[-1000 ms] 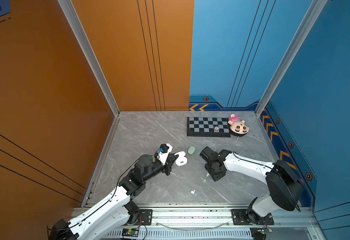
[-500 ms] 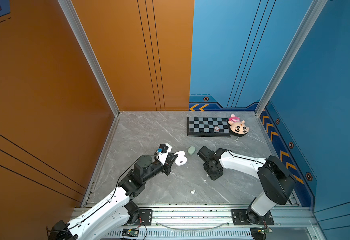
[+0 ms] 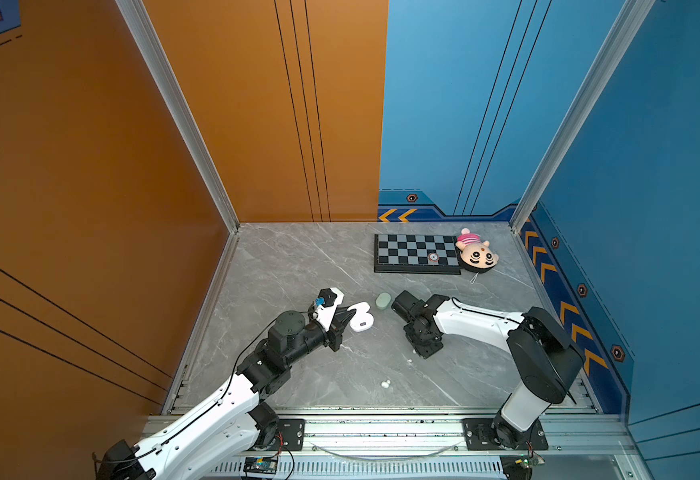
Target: Insert the wireless bluetooth earbuds into the charging case
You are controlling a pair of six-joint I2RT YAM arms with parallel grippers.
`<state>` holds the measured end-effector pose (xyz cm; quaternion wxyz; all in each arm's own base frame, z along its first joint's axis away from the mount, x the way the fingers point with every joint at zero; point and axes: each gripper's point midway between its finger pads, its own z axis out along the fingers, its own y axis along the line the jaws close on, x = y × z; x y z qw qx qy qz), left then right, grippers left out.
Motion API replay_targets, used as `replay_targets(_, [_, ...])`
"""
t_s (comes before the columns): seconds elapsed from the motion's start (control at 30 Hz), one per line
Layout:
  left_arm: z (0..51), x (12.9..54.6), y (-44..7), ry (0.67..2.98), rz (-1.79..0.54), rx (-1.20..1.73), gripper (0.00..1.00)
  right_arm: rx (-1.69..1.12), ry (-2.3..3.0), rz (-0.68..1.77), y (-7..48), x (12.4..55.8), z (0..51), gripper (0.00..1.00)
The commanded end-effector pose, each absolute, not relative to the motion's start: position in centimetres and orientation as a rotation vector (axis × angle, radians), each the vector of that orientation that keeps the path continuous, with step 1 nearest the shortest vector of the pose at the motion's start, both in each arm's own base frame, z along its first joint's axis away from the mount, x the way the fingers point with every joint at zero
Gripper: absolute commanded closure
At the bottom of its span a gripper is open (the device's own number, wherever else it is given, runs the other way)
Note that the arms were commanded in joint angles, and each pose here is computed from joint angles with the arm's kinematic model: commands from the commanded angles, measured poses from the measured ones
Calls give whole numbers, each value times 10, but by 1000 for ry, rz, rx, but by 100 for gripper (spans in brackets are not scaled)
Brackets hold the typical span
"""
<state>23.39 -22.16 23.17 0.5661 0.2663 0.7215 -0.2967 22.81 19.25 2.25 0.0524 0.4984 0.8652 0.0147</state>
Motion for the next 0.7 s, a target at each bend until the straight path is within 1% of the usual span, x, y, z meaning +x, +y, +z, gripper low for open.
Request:
replay_targets(0.0, [237, 233, -221, 1666, -691, 617, 100, 1498, 2645, -18, 188, 227, 22, 71])
replay_targets(0.2, [236, 233, -222, 1666, -689, 620, 100, 1435, 2667, -41, 186, 230, 18, 71])
replay_targets(0.43, [236, 233, -221, 1664, -684, 618, 100, 1422, 2683, -56, 187, 229, 14, 77])
replay_targets(0.67, [237, 232, -221, 1660, -684, 617, 100, 1391, 2700, -56, 189, 230, 14, 79])
